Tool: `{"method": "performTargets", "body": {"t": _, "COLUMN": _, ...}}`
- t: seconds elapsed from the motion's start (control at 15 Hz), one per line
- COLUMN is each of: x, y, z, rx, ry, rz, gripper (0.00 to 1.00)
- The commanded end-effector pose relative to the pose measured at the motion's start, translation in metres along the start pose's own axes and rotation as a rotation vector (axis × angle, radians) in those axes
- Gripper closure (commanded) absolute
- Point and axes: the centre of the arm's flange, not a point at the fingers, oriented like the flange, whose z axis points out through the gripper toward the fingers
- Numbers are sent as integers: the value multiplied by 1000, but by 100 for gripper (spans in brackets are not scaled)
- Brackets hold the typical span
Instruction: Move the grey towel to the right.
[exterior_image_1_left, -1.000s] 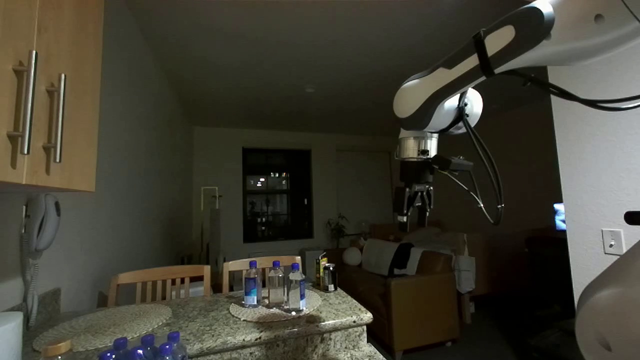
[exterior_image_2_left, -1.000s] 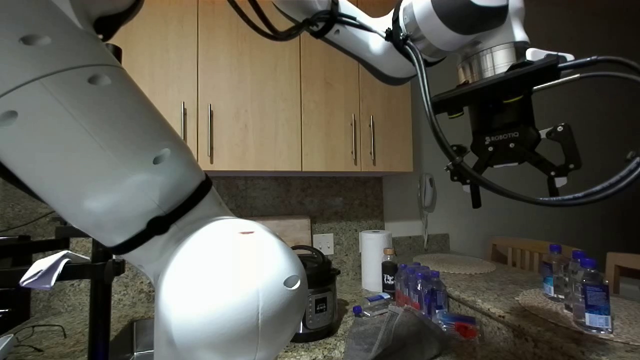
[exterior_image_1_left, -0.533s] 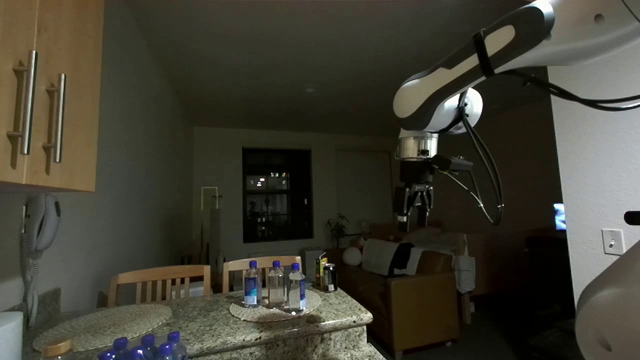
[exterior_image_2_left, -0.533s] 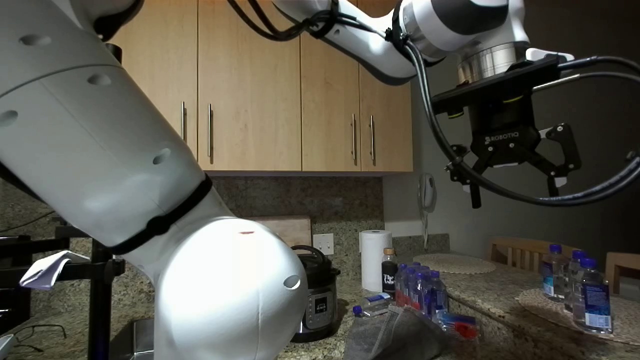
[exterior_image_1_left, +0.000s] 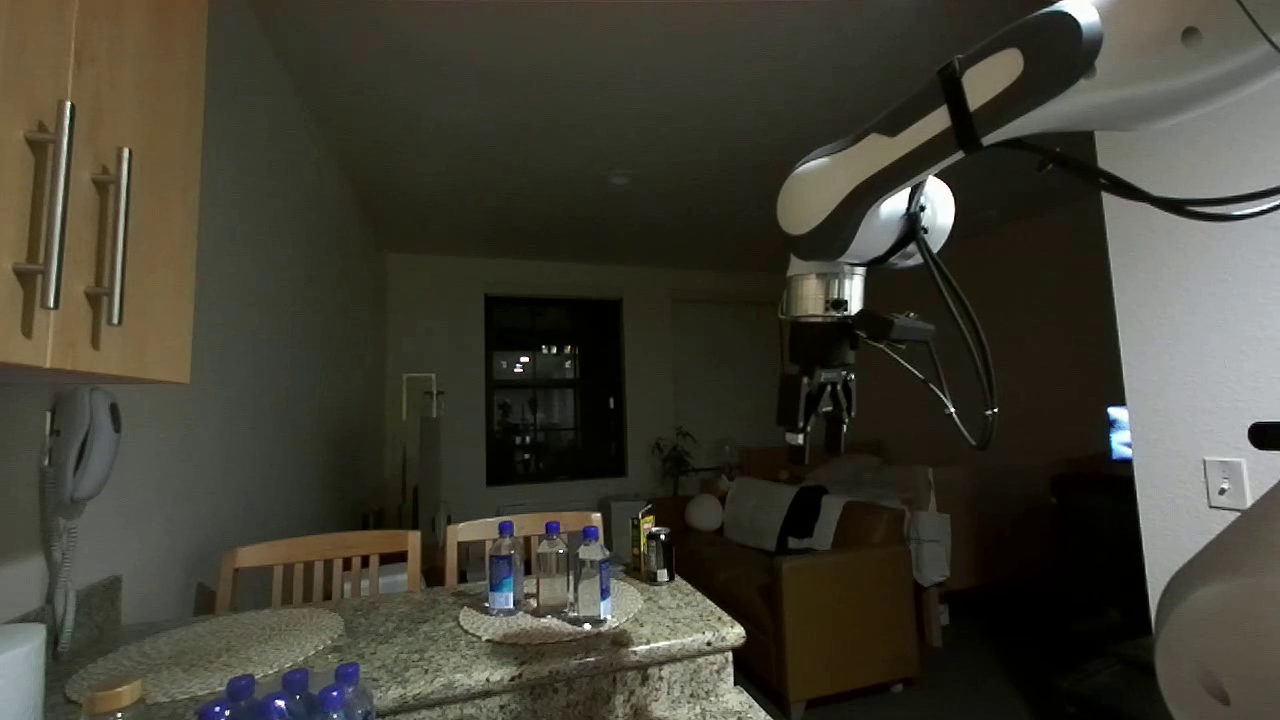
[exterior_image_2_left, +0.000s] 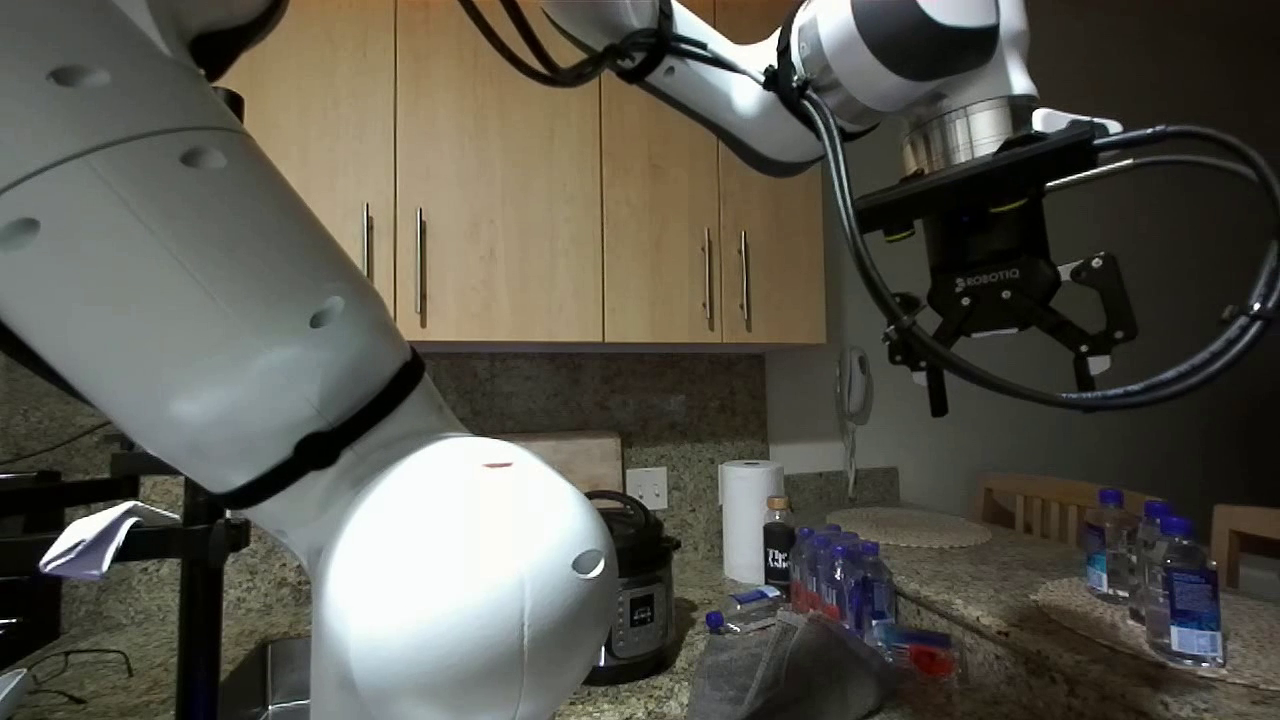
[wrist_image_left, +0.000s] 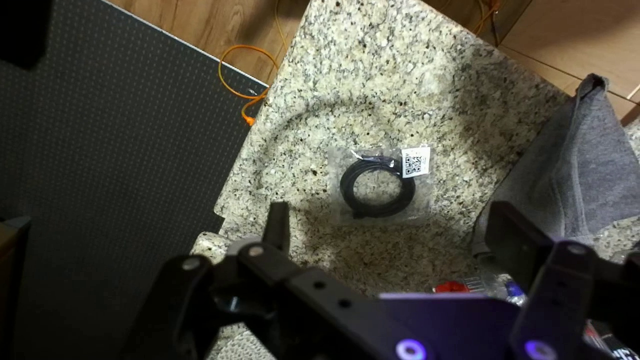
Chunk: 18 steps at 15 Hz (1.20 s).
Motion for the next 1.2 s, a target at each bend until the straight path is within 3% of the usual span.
{"method": "performTargets", "body": {"t": 0.0, "x": 10, "y": -10, "z": 2, "rx": 0, "ry": 11, "rz": 3, "gripper": 0}}
{"method": "performTargets", "body": {"t": 0.47, "x": 23, "y": -35, "z": 4, "rx": 2, "ry": 68, "rz": 26, "gripper": 0}}
{"method": "performTargets", "body": {"t": 1.13, "x": 37, "y": -129, "z": 10, "rx": -25, "ry": 126, "rz": 48, "gripper": 0}}
